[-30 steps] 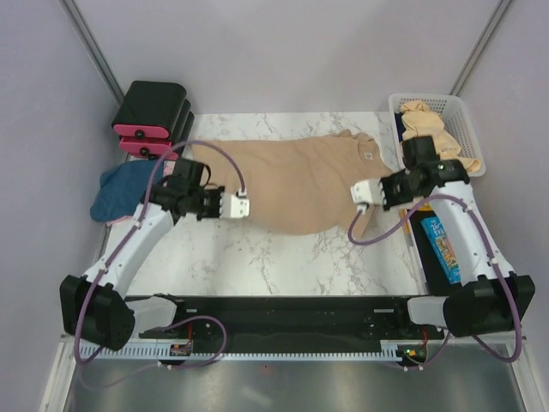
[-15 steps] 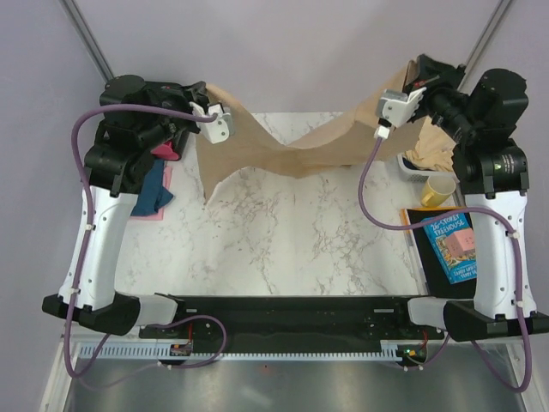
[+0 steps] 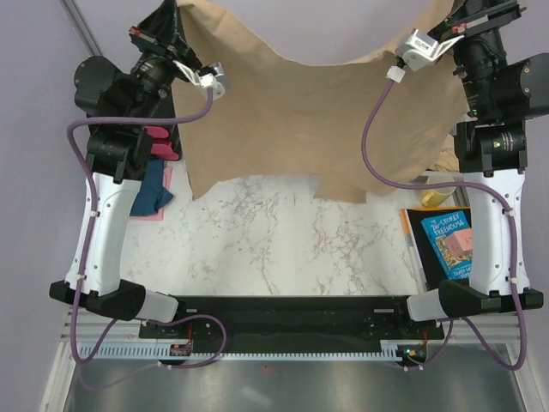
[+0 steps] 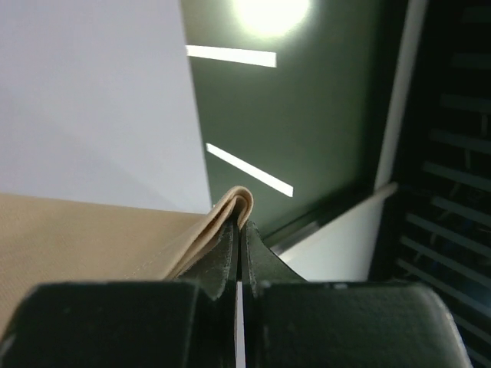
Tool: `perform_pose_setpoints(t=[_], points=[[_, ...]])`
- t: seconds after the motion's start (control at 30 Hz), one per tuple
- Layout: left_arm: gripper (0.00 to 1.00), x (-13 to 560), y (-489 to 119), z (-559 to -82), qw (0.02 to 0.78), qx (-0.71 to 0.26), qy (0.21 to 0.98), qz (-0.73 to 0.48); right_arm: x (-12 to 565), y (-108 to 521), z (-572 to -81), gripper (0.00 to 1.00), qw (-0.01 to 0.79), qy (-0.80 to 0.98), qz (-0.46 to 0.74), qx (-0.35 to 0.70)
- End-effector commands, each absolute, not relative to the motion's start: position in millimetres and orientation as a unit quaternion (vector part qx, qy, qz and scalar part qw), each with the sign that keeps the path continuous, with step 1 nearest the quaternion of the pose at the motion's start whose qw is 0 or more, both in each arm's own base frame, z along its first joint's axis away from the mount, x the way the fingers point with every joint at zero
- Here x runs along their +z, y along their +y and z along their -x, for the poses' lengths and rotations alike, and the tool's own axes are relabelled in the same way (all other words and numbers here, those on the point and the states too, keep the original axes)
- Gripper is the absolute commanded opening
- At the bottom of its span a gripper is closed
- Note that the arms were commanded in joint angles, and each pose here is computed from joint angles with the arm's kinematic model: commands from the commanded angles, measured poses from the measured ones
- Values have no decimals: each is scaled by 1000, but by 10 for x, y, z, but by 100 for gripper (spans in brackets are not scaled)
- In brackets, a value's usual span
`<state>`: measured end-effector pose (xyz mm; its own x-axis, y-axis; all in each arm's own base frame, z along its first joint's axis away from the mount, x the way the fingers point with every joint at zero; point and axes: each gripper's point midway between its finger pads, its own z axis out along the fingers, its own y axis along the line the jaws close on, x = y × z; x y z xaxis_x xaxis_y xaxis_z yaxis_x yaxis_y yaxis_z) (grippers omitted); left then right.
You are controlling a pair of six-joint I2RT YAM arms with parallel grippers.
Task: Fold and stack the t-shirts
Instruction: Flatten out the tshirt
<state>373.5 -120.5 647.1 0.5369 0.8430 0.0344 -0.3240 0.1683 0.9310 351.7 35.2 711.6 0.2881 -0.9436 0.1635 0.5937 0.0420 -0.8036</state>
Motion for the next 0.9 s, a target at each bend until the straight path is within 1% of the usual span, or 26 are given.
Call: perform_pose_setpoints(t=[0.0, 0.1, 0.13, 0.2, 0.23, 0.3, 0.33, 0.37, 0.4, 0.47, 0.5, 0.53, 0.57, 0.6, 0.67, 0.73, 0.77, 0.83, 0.87], points=[[2, 7296, -990, -3219, 746, 494, 165, -415, 7723, 217, -2962, 0, 726, 143, 304, -600], [2, 7041, -1004, -3431, 734, 471, 200, -447, 7515, 225, -3241, 0, 727, 180, 326, -577], [2, 6810, -1060, -3595, 723, 458, 213, -472, 7333, 242, -3427, 0, 722, 198, 342, -568], [2, 6553, -1049, -3745, 702, 457, 224, -497, 7147, 262, -3608, 0, 715, 209, 358, -563], [2, 6306, -1095, -3907, 685, 453, 229, -522, 7019, 280, -3735, 0, 713, 211, 363, -562], [2, 6086, -1111, -4118, 673, 445, 239, -540, 6879, 283, -3960, 0, 705, 220, 371, -563], [2, 6057, -1107, -4177, 674, 440, 245, -540, 6894, 267, -3991, 0, 707, 221, 363, -565], [2, 5946, -1130, -4336, 670, 432, 255, -547, 6895, 251, -4044, 0, 708, 224, 358, -567], [2, 5947, -1132, -4390, 671, 432, 257, -545, 6836, 237, -4208, 0, 705, 232, 356, -568], [2, 6089, -1106, -4461, 681, 437, 260, -526, 7004, 155, -4189, 0, 706, 228, 325, -586], [2, 6005, -1128, -4655, 678, 435, 269, -528, 6960, 136, -4345, 0, 703, 233, 321, -590], [2, 6222, -1079, -4622, 689, 448, 265, -505, 7135, 113, -4255, 0, 707, 220, 302, -601], [2, 6286, -1064, -4657, 690, 455, 264, -497, 7167, 76, -4282, 0, 706, 222, 292, -606], [2, 6201, -1085, -4851, 686, 457, 270, -498, 7257, 65, -4292, 0, 709, 210, 277, -614], [2, 6484, -1044, -4831, 698, 489, 243, -463, 7325, 49, -4313, 0, 702, 198, 267, -630], [2, 6569, -1042, -4939, 699, 517, 221, -442, 7382, 59, -4351, 0, 698, 170, 250, -649], [2, 6722, -1031, -4877, 708, 536, 196, -417, 7408, 68, -4342, 0, 690, 155, 247, -663], [2, 6861, -1026, -4889, 714, 556, 177, -385, 7488, 86, -4234, 0, 690, 111, 213, -682], [2, 6953, -1010, -4838, 719, 564, 169, -370, 7469, 115, -4261, 0, 683, 99, 212, -692]])
